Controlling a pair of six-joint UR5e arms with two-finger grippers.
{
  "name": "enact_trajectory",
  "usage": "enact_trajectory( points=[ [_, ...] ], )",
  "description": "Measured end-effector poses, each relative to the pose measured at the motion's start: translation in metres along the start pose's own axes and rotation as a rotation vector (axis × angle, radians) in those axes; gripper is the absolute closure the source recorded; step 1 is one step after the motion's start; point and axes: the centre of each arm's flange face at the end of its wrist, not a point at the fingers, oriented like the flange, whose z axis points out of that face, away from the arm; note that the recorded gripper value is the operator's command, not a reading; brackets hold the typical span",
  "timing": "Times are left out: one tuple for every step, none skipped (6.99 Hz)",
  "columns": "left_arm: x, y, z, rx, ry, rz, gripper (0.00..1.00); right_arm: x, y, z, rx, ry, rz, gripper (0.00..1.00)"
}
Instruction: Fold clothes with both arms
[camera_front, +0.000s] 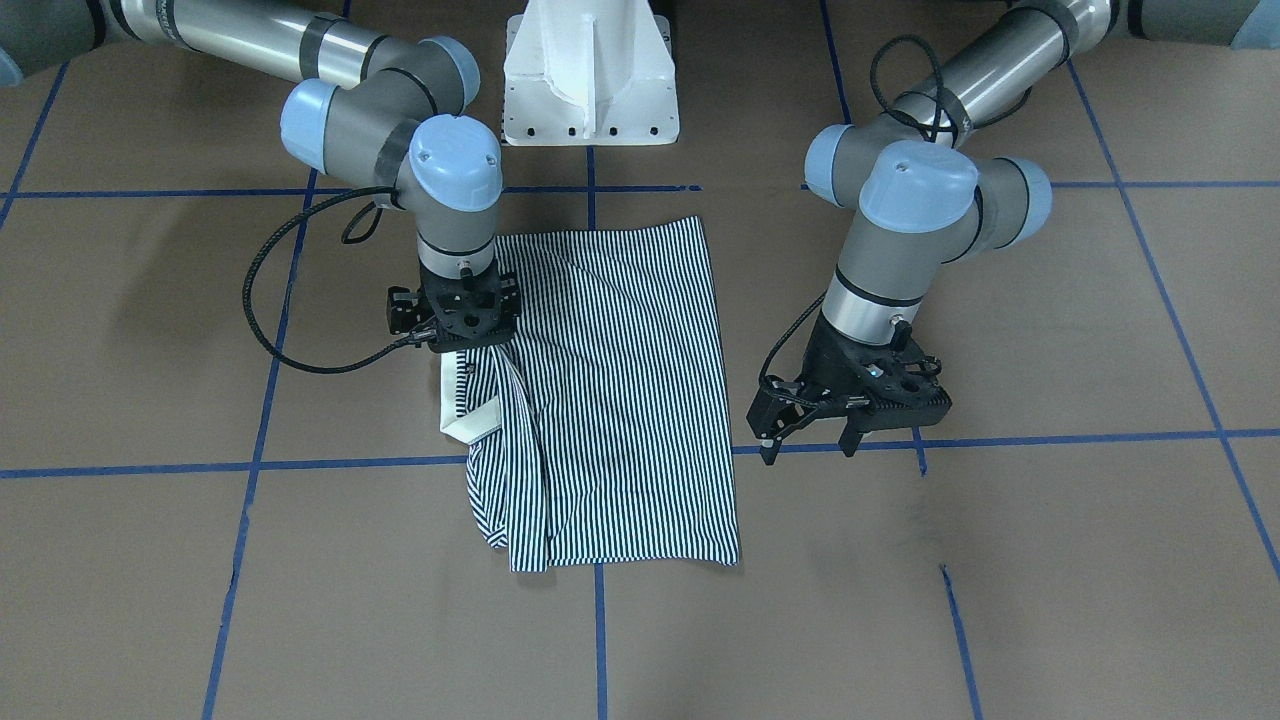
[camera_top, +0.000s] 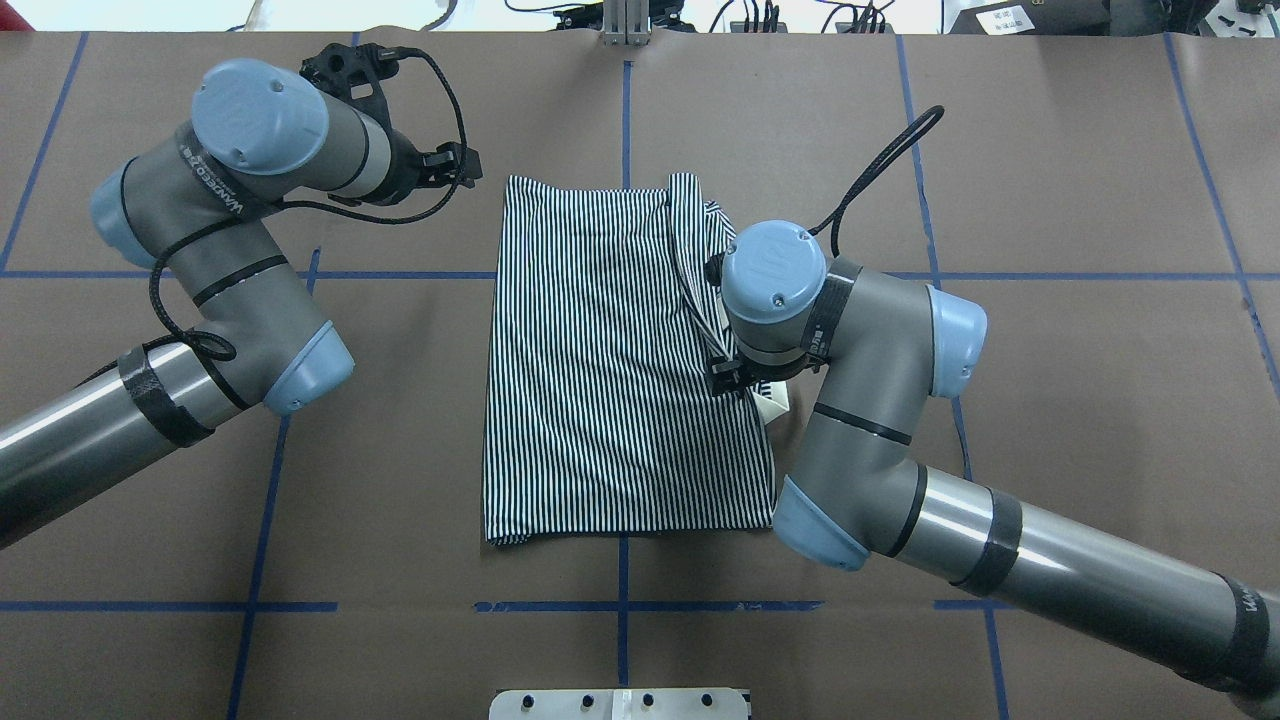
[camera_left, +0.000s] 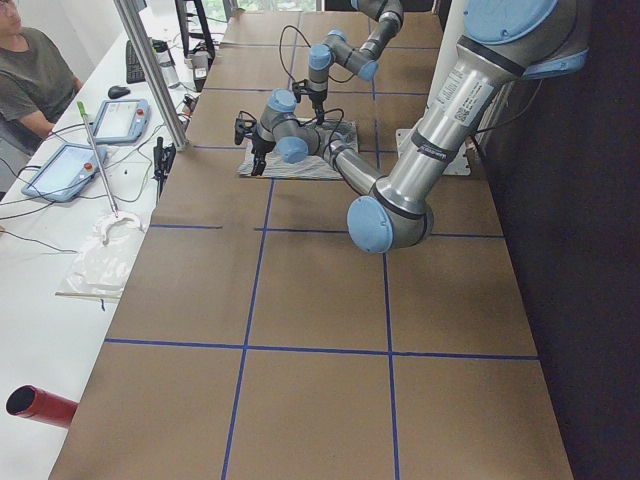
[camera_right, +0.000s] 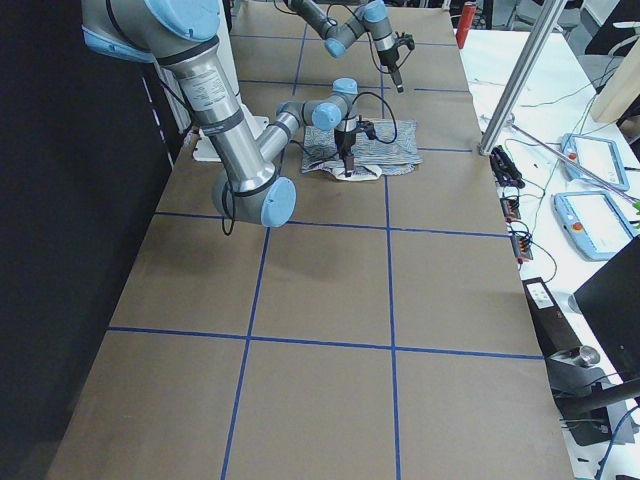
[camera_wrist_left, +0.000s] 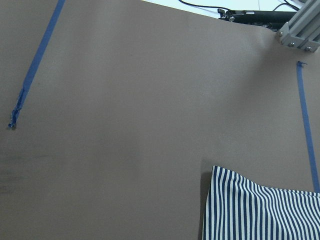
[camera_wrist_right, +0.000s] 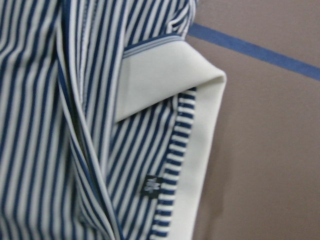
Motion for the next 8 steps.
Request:
enact_trajectory(
  points=[
    [0.000, 0.000, 0.000, 0.000, 0.001, -0.001, 0.00, 0.035, -0.003, 0.007, -0.002, 0.022, -0.019, 0.00],
    [0.001, 0.000, -0.001, 0.000, 0.002, 0.000, 0.00, 0.079, -0.009, 0.003, 0.001, 0.032, -0.039, 0.00],
    [0.001, 0.000, -0.001, 0.001, 0.003, 0.000, 0.00, 0.110, -0.020, -0.015, 0.003, 0.003, -0.049, 0.00],
    [0.002, 0.000, -0.002, 0.001, 0.004, 0.001, 0.00, 0.113, -0.038, -0.035, 0.006, -0.042, -0.050, 0.00],
    [0.001, 0.001, -0.002, -0.002, 0.004, 0.001, 0.00, 0.086, -0.068, -0.050, 0.013, -0.069, -0.046, 0.00],
    [0.000, 0.002, -0.001, -0.011, 0.006, 0.003, 0.00, 0.042, -0.101, -0.060, 0.010, -0.078, -0.033, 0.00],
    [0.000, 0.002, -0.002, -0.020, 0.010, 0.005, 0.00, -0.004, -0.118, -0.061, -0.001, -0.070, -0.024, 0.00],
    [-0.001, 0.002, -0.001, -0.024, 0.010, 0.006, 0.00, -0.039, -0.115, -0.054, -0.013, -0.057, -0.024, 0.00]
  ],
)
